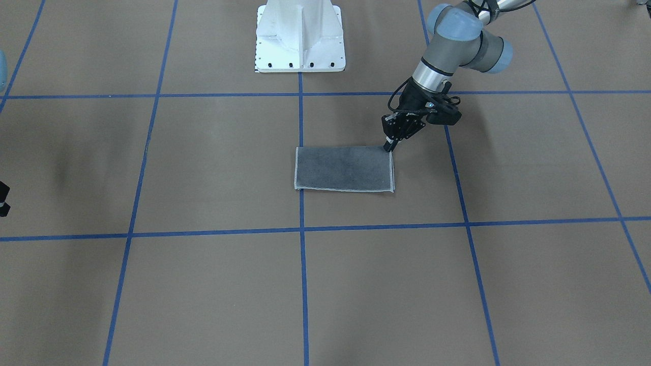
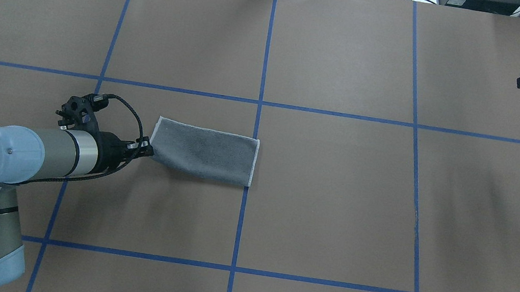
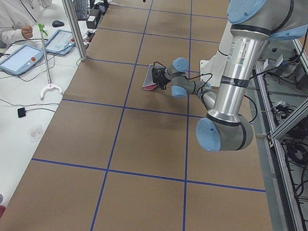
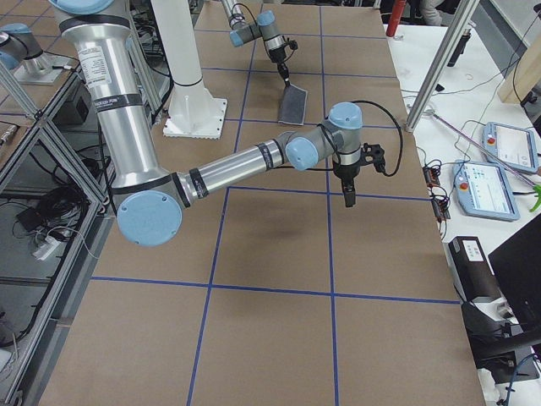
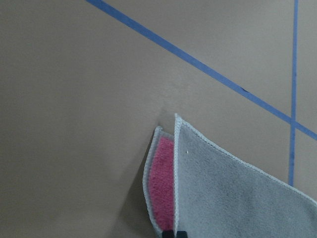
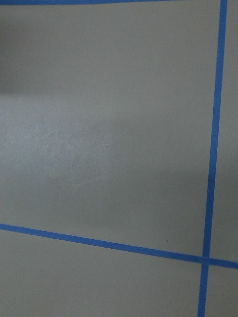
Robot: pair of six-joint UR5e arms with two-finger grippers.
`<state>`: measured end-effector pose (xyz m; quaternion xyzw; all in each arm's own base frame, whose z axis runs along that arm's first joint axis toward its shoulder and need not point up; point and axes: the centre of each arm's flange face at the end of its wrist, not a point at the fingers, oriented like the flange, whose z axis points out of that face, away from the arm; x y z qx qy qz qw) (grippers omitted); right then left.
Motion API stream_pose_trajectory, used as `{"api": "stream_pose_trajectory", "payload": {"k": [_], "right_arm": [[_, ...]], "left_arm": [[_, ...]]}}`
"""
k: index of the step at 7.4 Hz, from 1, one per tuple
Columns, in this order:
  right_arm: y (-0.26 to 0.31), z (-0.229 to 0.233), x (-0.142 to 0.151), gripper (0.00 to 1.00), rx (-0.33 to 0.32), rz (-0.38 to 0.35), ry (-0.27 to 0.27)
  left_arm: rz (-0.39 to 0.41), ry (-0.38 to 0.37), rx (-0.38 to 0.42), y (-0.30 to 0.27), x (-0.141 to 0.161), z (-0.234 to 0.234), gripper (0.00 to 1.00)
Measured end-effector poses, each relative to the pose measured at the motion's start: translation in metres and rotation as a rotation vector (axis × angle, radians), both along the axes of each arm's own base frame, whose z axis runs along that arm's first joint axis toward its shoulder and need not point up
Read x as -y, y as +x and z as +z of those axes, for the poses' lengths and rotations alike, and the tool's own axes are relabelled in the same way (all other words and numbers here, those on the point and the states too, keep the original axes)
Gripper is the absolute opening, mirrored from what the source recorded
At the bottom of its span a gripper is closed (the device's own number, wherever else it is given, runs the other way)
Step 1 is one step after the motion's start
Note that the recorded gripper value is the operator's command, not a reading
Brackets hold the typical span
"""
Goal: Fold towel twice with both arms
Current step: 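Lift the strip end with the left gripper and fold it toward the other end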
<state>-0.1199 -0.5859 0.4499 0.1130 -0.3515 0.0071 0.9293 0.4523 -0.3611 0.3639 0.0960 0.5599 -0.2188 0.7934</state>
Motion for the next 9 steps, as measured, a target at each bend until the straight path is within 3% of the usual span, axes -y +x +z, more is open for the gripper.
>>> {"api": "stream_pose_trajectory", "payload": {"k": [9], "right_arm": [[0.027, 0.026, -0.005, 1.00, -0.012, -0.026, 0.001]], "left_arm": [[0.020, 0.058, -0.039, 0.088, 0.028, -0.125, 0.00]]}}
